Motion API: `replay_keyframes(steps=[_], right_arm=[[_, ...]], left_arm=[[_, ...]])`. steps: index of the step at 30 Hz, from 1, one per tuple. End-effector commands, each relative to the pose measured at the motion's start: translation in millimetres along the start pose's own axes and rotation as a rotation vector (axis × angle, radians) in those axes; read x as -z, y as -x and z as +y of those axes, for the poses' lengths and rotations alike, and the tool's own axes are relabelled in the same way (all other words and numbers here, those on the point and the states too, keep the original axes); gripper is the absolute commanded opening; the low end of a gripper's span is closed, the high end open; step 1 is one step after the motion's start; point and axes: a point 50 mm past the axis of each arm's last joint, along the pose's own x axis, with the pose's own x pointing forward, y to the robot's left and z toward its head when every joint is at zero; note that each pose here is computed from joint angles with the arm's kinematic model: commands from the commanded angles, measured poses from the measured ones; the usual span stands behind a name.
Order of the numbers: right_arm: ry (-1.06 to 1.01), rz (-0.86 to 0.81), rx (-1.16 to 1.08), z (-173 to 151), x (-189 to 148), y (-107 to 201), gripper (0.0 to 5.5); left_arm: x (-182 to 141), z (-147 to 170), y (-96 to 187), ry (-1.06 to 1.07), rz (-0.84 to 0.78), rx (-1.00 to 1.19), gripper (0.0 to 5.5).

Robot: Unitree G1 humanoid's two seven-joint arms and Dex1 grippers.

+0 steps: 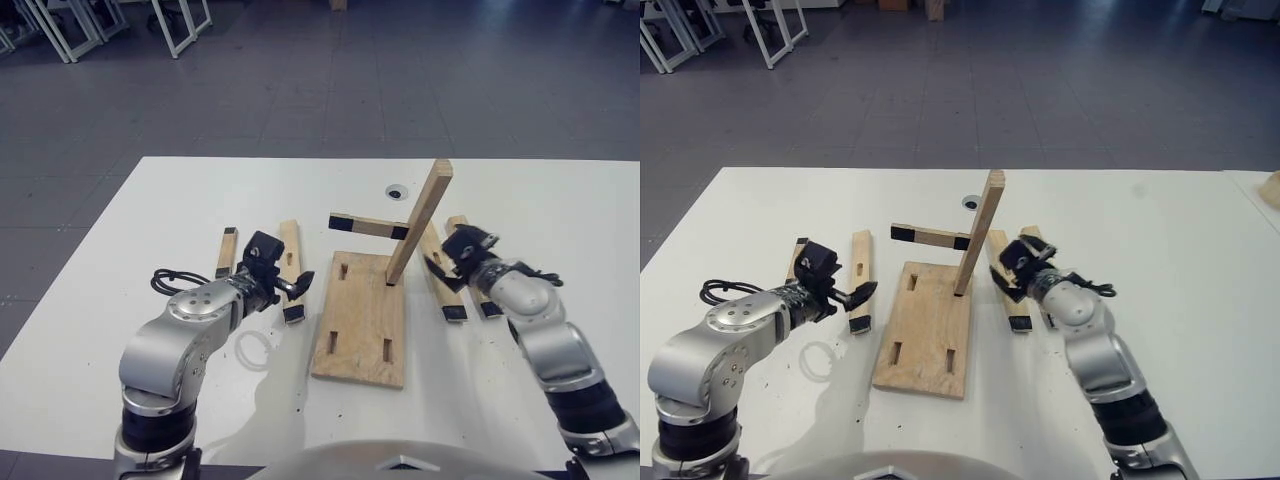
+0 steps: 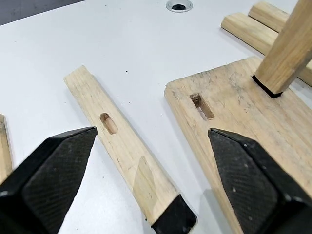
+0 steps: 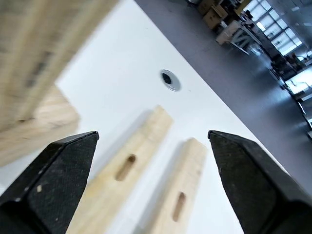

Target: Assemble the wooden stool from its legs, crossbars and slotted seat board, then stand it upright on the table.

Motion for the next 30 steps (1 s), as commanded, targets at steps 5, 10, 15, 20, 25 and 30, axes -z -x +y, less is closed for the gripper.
replay_keyframes(steps=[5, 10, 15, 20, 25, 30], right_arm=[[-0.705, 0.183, 0.100, -11, 59, 34, 4.13], [-0.792, 0.224, 0.027, 9, 62, 33, 4.13], [-0.748, 0.312, 0.043, 14, 80, 37, 4.13], [-0.650, 0.365, 0.039, 22, 92, 36, 3.86], [-0.677, 0.336, -0.011, 32, 89, 26, 2.87], [-0.698, 0.334, -0.020, 33, 92, 22, 2.03]], left_arm=[[0, 0, -6, 0.133, -0.069, -0.088, 4.23], [1, -2, -8, 0.139, -0.066, -0.079, 4.23], [-1, -4, -10, 0.136, -0.064, -0.064, 4.23], [-2, -3, -10, 0.137, -0.062, -0.068, 4.23], [0, -6, -12, 0.144, -0.053, -0.065, 4.23], [2, -9, -12, 0.151, -0.045, -0.052, 4.23]])
